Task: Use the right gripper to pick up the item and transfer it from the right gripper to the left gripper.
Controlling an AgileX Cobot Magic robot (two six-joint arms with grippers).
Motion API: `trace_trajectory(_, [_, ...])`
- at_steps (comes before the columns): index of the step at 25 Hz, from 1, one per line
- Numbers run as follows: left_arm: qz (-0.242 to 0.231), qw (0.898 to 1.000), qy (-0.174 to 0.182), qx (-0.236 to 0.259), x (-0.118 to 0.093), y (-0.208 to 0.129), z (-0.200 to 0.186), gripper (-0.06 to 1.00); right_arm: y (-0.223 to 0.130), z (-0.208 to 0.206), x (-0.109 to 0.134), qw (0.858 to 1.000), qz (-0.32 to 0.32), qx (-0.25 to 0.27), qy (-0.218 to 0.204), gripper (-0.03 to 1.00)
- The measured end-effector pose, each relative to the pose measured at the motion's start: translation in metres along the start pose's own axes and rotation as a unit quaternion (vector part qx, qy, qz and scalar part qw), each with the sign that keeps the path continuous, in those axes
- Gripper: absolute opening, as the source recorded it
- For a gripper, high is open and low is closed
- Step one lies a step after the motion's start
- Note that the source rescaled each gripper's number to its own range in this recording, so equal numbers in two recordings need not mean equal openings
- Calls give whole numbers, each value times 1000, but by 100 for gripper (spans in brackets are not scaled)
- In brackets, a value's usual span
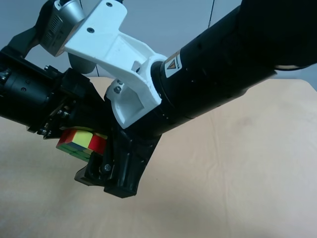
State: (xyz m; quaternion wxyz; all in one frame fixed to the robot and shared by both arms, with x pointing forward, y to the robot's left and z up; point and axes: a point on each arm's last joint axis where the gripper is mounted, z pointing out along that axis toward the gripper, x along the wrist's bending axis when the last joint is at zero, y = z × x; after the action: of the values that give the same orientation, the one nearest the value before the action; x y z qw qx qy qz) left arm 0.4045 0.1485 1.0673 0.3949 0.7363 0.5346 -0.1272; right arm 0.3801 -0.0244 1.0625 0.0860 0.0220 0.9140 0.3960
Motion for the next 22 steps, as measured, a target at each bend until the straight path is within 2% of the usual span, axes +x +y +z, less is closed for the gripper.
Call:
trace_trajectory(11, [-1, 1000, -1, 0, 0, 0, 0, 0, 9, -46, 9, 999, 15, -29, -2, 100])
trace_trajectory(15, [-1, 1000, -1, -1, 0, 0, 0, 0, 4, -65, 14, 1000, 19, 0, -6, 100])
trace_trajectory(22, [-3, 1000, -5, 0, -1, 0, 0, 0, -8, -115, 21, 997, 59, 31, -47, 100])
